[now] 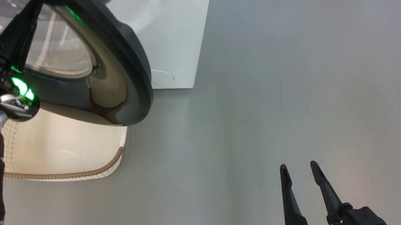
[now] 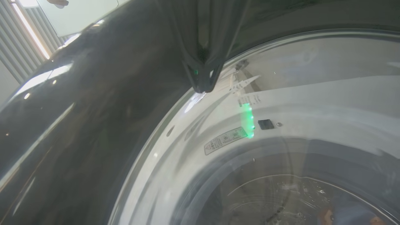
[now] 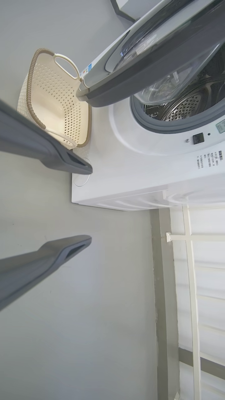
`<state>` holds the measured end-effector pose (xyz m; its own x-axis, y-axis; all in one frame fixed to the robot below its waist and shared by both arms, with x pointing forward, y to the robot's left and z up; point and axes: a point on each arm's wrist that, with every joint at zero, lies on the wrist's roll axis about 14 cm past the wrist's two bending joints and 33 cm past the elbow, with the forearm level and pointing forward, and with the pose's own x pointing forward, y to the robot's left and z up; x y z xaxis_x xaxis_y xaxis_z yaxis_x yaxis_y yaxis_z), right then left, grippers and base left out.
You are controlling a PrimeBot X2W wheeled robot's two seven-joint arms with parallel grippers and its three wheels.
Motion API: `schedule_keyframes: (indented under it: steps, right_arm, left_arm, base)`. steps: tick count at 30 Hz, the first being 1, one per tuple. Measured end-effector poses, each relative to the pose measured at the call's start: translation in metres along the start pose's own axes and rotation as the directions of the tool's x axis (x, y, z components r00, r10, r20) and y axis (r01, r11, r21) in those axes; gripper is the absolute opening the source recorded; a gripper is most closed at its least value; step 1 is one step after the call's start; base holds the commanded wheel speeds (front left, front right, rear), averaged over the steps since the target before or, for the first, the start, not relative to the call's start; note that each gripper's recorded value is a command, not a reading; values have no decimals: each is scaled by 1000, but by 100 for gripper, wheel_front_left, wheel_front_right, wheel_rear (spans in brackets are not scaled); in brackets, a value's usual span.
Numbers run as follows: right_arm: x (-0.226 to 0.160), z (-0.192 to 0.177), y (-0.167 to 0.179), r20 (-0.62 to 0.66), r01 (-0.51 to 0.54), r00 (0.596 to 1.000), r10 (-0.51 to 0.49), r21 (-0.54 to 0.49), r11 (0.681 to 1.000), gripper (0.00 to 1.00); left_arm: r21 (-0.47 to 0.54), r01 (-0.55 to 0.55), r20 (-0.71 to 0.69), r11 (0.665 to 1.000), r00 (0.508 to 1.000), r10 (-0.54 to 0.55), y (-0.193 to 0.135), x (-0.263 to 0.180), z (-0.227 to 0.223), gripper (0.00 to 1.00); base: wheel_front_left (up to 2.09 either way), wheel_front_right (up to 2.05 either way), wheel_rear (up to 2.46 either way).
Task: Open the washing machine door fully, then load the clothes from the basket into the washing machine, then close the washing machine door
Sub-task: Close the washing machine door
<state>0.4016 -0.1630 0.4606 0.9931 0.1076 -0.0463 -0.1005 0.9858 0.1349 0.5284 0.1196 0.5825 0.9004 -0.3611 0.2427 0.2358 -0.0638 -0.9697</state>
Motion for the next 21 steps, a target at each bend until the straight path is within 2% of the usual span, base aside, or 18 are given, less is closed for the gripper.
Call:
schedule_keyframes:
  steps: [12,21]
  right_arm:
    - [5,6,8,19,-25,999,25,4,1000,100]
    - [1,20,17,58,-49,997,49,12,999,100]
  left_arm:
    - [26,14,88,1000,996,-17,-13,-5,18,0]
    - [34,-17,176,999,984,11,-16,-41,35,0]
  base:
    - [0,0,0]
    - [0,0,0]
